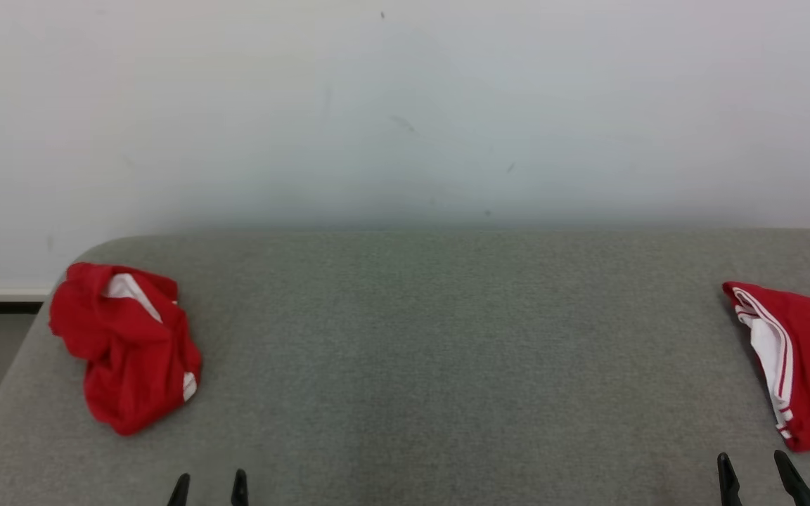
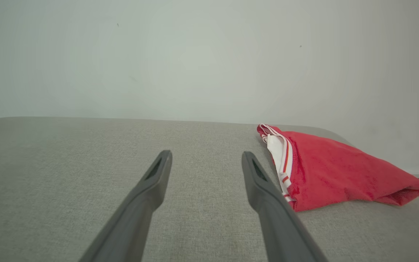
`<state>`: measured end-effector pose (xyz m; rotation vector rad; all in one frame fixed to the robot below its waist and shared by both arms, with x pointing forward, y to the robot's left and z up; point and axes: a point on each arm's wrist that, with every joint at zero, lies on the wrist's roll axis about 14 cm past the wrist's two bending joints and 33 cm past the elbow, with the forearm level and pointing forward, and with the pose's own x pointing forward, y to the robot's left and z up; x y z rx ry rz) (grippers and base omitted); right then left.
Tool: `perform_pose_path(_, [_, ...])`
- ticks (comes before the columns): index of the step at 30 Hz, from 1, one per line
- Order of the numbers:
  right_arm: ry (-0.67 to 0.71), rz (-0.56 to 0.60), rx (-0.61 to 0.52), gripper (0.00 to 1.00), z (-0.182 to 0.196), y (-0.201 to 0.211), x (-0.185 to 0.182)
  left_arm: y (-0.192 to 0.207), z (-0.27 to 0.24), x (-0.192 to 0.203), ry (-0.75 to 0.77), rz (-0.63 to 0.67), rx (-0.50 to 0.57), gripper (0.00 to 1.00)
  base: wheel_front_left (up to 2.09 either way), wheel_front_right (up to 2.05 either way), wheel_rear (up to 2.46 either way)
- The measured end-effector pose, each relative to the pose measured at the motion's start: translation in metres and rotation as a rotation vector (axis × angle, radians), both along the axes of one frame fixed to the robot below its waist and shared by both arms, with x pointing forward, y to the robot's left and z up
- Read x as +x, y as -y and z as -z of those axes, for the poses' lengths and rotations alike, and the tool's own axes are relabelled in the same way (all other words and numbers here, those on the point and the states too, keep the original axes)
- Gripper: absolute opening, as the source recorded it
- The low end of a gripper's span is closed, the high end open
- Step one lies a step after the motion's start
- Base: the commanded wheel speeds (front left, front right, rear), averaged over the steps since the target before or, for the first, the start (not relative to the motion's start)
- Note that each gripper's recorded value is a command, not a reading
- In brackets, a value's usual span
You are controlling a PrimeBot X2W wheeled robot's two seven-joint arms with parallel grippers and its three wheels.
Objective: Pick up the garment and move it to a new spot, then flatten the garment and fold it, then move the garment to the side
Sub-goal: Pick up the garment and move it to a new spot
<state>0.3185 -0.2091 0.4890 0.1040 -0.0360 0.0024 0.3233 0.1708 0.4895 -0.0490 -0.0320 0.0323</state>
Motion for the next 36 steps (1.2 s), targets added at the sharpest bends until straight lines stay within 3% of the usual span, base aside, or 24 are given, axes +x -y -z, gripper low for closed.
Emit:
perform_pose_path(16, [-0.005,-0.317,0.016,1.0,-0.001,-0.104,0.033,-0.075,0.0,-0.061,0.012,-0.268,-0.007,1.0,0.0,0.0,0.0])
perform_pose_path(23, [-0.006,-0.395,0.018,1.0,-0.002,-0.13,0.038,-0.091,-0.002,-0.078,0.025,-0.336,-0.009,1.0,0.0,0.0,0.0])
perform_pose_path(28, [-0.024,-0.378,0.051,1.0,0.002,-0.125,0.042,-0.092,-0.009,-0.067,0.04,-0.32,0.001,1.0,0.0,0.0,0.0])
perform_pose_path(36, [-0.022,-0.35,0.012,1.0,0.006,-0.101,0.07,-0.102,-0.045,0.007,0.104,-0.261,0.037,1.0,0.0,0.0,0.0])
